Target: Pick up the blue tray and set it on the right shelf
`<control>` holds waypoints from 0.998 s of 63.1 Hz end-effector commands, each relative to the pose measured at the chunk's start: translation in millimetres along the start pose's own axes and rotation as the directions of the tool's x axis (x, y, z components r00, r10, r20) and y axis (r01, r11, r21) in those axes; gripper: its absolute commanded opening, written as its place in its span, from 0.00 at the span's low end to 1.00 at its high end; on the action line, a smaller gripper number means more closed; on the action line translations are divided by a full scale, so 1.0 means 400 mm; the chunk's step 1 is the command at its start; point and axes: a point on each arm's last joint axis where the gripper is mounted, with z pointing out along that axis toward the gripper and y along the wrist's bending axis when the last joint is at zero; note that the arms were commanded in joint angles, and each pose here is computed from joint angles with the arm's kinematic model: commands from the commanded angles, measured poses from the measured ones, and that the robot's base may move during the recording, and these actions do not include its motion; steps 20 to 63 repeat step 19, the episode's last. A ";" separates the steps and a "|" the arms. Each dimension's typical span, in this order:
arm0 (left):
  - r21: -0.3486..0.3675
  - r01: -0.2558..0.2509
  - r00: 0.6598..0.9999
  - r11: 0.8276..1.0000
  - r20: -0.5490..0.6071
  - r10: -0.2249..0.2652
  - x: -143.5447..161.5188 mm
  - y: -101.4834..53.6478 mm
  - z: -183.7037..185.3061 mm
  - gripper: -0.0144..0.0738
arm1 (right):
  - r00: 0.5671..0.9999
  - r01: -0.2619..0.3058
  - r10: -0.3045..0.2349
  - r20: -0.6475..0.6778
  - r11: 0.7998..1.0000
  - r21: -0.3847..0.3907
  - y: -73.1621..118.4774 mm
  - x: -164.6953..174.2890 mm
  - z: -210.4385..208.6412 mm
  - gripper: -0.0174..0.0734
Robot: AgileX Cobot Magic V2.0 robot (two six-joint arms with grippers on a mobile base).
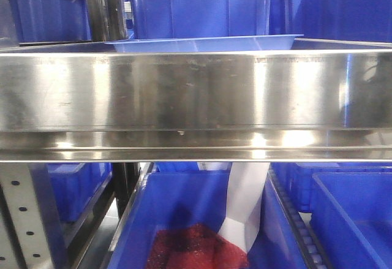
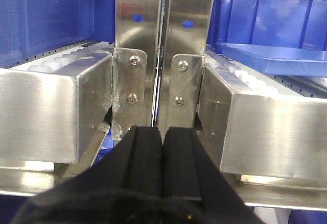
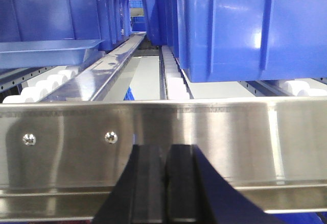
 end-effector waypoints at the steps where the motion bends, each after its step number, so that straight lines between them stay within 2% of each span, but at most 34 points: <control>1: -0.007 0.005 0.997 1.000 0.073 -0.004 0.004 0.003 0.000 0.11 | 0.991 0.011 -0.011 0.137 1.000 -0.005 0.003 -0.044 -0.008 0.25; 63: -0.007 0.005 0.997 1.000 0.073 -0.004 0.004 0.003 0.000 0.11 | 0.991 0.011 -0.011 0.137 1.000 -0.005 0.003 -0.044 -0.008 0.25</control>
